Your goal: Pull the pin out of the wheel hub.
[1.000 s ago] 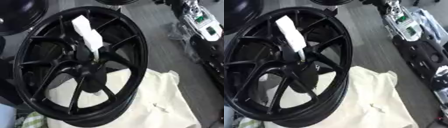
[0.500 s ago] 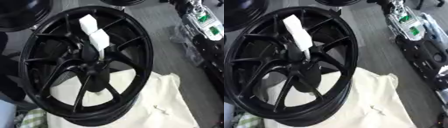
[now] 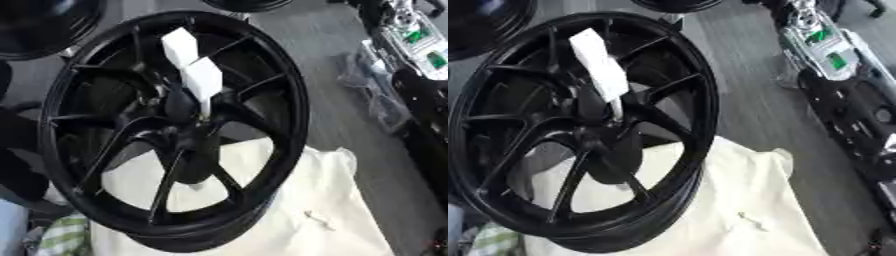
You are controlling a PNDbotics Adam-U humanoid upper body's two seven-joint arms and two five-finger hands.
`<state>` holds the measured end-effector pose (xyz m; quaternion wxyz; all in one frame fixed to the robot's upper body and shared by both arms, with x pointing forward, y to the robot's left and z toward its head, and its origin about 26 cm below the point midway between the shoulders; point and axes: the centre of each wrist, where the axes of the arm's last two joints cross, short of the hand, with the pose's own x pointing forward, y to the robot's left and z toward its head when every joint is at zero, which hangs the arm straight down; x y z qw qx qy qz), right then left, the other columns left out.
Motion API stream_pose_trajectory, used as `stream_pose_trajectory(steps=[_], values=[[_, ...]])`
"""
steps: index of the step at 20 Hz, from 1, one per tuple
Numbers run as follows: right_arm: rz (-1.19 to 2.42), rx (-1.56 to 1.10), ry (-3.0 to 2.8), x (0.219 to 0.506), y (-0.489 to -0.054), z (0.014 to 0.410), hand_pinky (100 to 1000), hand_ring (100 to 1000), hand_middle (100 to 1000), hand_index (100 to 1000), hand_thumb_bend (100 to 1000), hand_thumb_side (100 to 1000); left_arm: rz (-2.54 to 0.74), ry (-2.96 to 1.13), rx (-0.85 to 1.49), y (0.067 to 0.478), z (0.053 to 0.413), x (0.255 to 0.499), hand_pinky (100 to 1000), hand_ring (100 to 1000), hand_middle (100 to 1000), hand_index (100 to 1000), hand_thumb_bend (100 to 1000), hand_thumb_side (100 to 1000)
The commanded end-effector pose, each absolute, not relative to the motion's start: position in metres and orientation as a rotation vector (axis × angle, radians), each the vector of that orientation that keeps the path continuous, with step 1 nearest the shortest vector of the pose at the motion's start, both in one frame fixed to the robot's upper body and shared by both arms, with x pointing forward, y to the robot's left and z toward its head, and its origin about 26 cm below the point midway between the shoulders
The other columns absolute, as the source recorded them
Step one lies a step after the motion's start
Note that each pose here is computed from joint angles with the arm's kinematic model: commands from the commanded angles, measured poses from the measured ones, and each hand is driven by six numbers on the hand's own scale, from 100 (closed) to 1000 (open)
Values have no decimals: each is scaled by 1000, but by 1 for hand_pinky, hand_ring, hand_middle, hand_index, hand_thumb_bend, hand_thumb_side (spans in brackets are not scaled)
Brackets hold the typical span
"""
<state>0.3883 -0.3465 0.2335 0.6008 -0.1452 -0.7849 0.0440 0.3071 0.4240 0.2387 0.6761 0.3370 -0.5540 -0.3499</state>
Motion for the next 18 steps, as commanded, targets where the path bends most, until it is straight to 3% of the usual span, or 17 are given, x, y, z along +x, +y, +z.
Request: stream_pose_trajectory(steps=[1, 5, 7, 8, 10, 11, 15, 18], values=[[111, -346, -1864, 385, -347, 251, 732, 638, 677, 772, 447, 451, -786, -1279, 793, 431, 244, 296, 935, 813, 758, 886, 517, 558], [120, -333, -1865, 387, -343, 251, 732, 638, 677, 772, 447, 451, -765, -1295, 788, 429, 233, 281, 923, 806, 755, 876, 442, 609], [121, -332, -1865, 387, -343, 251, 732, 638, 677, 772, 446, 450, -733, -1312, 790, 426, 233, 280, 905, 792, 747, 866, 260, 633], [121, -331, -1866, 387, -342, 251, 732, 638, 677, 772, 445, 451, -705, -1328, 794, 425, 234, 279, 890, 778, 740, 861, 198, 691], [121, -330, -1867, 387, -342, 251, 732, 638, 677, 772, 446, 450, -628, -1391, 794, 420, 236, 279, 853, 750, 723, 847, 140, 792], [120, -329, -1867, 387, -342, 251, 732, 638, 677, 772, 446, 450, -578, -1450, 788, 417, 239, 279, 837, 736, 711, 831, 104, 794], [122, -324, -1871, 387, -340, 252, 732, 638, 677, 771, 451, 445, -412, -1636, 742, 403, 240, 280, 791, 701, 697, 793, 100, 819], [126, -312, -1887, 388, -335, 254, 732, 638, 677, 771, 456, 440, -228, -1864, 597, 380, 242, 286, 786, 738, 783, 816, 100, 837]])
